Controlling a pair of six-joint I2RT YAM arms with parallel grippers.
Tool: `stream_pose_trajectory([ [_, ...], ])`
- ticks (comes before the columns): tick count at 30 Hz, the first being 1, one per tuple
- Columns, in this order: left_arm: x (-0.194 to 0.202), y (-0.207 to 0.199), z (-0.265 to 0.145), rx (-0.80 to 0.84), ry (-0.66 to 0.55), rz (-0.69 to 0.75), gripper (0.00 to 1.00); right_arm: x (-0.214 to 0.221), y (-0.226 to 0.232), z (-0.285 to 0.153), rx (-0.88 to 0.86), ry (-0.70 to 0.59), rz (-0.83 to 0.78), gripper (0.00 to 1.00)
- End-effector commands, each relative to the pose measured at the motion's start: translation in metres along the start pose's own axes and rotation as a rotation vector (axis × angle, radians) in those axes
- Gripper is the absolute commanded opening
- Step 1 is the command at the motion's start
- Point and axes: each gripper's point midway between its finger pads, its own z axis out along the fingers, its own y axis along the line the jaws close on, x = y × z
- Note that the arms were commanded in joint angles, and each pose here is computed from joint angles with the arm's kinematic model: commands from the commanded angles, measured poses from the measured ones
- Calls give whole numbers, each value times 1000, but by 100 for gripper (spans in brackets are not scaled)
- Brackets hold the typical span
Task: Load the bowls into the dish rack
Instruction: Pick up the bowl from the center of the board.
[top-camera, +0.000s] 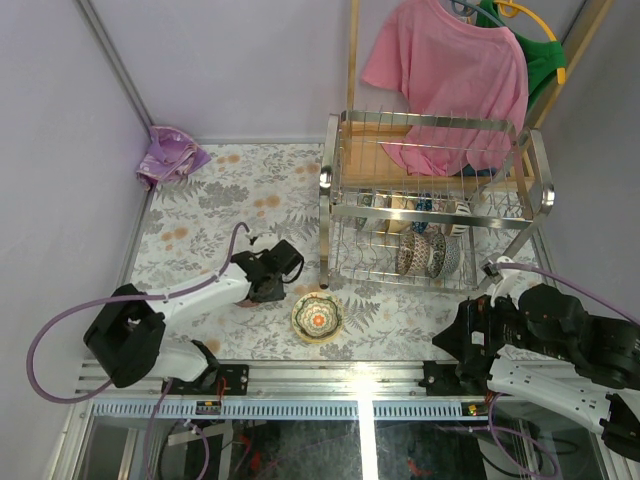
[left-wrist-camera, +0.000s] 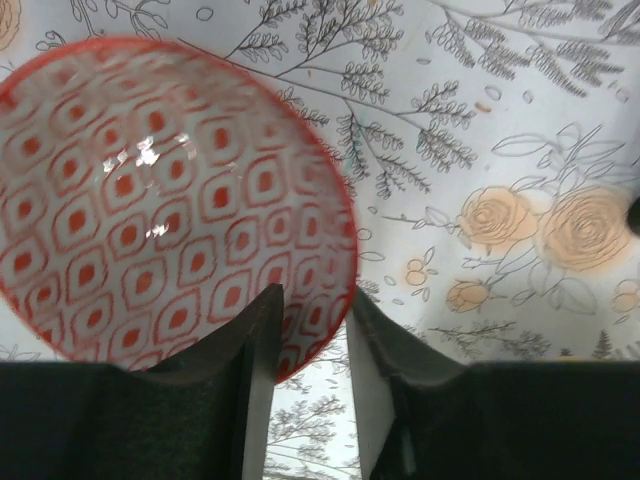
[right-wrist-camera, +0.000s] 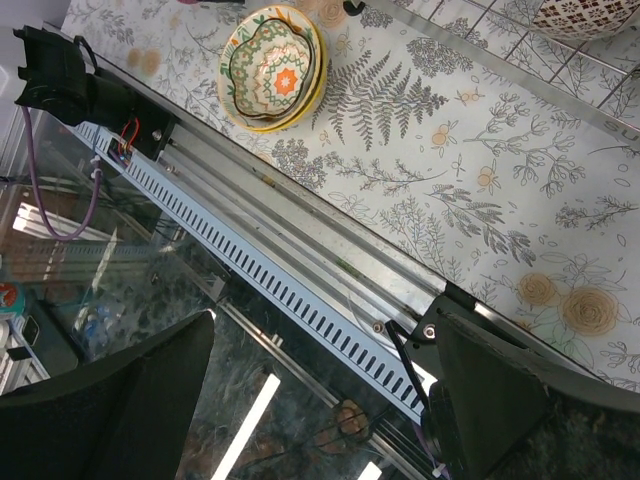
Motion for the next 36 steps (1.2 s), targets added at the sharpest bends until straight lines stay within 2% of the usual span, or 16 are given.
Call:
stream_pose_trajectory([
  [1, -19, -5, -3, -25, -65, -20, 23, 10, 8, -11, -64, 41, -20, 100],
  [5, -24, -8, -2, -31, -71, -11, 0, 10, 7, -12, -64, 38, -20, 99],
  [8, -28, -10, -4, -24, -84, -10, 0, 10, 5, -13, -58, 33, -20, 99],
  [15, -71, -19, -39, 34, -208, -42, 0, 10, 6, -15, -60, 31, -16, 100],
  [20, -84, -21, -48, 57, -214, -37, 0, 10, 4, -18, -58, 25, -11, 100],
  [26, -143, -54, -103, 377, -345, -109, 0, 8, 6, -18, -53, 28, -10, 99],
  [31, -188, -71, -135, 515, -455, -125, 0, 5, 7, -19, -52, 25, -8, 100],
  [36, -214, -94, -150, 676, -511, -134, 0, 5, 7, -18, -48, 28, -7, 100],
])
